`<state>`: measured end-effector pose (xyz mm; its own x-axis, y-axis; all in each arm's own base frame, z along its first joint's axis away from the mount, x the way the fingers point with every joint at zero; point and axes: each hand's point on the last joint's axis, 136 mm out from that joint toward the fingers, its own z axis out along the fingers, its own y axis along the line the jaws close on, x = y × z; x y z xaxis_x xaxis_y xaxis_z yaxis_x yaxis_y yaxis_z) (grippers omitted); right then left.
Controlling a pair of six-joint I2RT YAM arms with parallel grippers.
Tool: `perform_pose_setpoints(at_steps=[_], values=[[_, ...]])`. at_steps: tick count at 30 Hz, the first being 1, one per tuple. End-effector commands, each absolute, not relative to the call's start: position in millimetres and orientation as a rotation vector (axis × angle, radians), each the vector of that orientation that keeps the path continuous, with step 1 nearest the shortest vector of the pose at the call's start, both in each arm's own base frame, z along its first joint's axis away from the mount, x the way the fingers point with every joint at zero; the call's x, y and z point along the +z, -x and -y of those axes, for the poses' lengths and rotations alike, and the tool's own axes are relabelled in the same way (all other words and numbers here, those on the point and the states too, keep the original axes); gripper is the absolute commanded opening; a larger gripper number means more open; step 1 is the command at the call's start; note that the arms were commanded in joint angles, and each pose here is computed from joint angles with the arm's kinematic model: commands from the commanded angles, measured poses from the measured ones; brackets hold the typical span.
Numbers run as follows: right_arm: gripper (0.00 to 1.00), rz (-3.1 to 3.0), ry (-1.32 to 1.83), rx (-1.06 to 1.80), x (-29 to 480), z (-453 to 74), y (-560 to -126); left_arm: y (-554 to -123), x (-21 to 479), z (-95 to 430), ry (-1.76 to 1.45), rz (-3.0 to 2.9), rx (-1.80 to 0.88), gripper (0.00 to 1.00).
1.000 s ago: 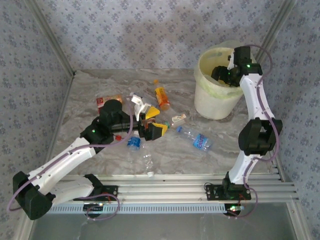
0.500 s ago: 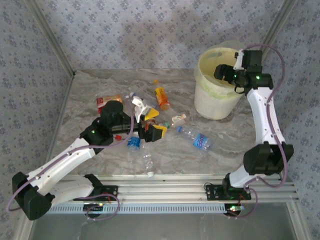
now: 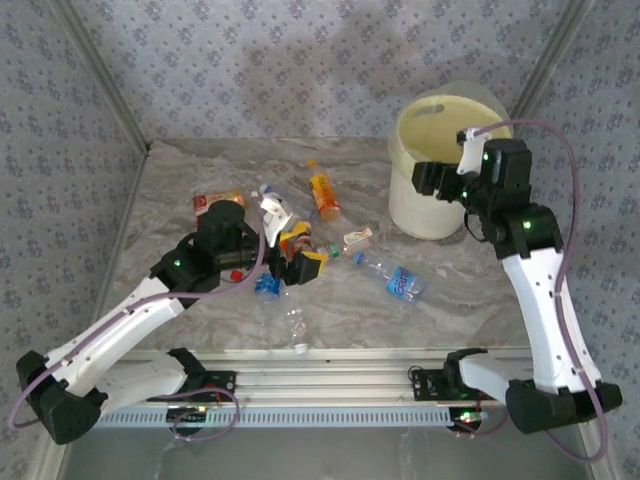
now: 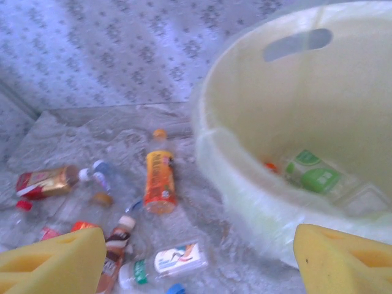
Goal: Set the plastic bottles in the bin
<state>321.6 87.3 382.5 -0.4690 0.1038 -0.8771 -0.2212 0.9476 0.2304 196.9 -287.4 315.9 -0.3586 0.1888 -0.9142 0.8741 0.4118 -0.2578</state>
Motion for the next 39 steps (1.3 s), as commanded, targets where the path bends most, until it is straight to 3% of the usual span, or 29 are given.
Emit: perform_pose_setpoints(at_steps=[1, 17, 32, 39], values=[[0.82, -2.069, 0.112, 0.399, 364, -100, -297, -187, 317, 268, -0.932, -1.865, -0.905, 1.00], [0.79, -2.240, 0.223, 0.589, 264, -200, -224, -129, 272, 219, -0.965, -2.010, -0.928, 1.00], [0.93, -2.386, 0.391, 0.656, 176, -314, -187, -112, 260, 201, -0.948, -1.987, -0.928, 1.00], [0.92, -2.471, 0.433, 0.688, 133, -353, -177, -110, 264, 200, -0.945, -1.962, -0.934, 1.00]])
